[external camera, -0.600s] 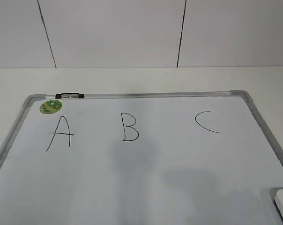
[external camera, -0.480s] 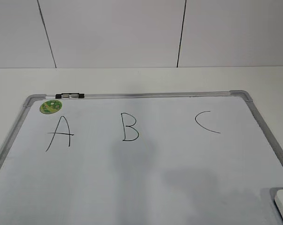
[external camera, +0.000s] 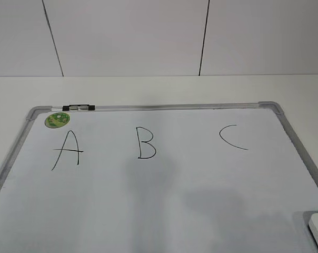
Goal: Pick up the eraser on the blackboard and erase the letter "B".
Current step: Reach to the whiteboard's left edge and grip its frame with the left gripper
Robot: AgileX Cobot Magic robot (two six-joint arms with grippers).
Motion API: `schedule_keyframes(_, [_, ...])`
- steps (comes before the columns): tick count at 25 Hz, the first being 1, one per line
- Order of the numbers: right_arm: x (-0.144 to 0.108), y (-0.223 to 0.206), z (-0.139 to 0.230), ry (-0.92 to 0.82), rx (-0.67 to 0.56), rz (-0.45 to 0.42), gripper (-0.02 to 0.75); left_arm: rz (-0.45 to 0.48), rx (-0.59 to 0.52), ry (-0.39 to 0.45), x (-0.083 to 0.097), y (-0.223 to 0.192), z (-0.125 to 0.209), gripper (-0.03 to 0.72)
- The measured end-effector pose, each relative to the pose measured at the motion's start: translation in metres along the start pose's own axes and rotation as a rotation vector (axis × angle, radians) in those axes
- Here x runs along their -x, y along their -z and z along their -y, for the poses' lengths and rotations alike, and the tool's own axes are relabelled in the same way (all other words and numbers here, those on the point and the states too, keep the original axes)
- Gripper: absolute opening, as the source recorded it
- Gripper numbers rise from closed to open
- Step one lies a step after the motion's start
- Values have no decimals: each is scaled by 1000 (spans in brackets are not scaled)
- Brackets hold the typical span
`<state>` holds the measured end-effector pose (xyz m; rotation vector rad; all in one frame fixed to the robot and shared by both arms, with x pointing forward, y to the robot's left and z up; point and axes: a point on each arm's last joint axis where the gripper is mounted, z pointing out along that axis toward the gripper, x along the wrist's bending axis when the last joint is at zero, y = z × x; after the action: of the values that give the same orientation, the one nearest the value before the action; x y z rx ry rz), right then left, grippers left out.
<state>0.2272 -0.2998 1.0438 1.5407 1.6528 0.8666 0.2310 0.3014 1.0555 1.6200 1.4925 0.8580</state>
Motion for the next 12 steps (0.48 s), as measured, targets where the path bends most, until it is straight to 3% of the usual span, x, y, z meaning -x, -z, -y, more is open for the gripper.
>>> schedule_keyframes(8, [0, 0, 0, 0, 0, 0, 181, 0, 0, 0, 0, 0, 0, 237])
schedule_keyframes(12, [0, 0, 0, 0, 0, 0, 233, 0, 0, 0, 0, 0, 0, 237])
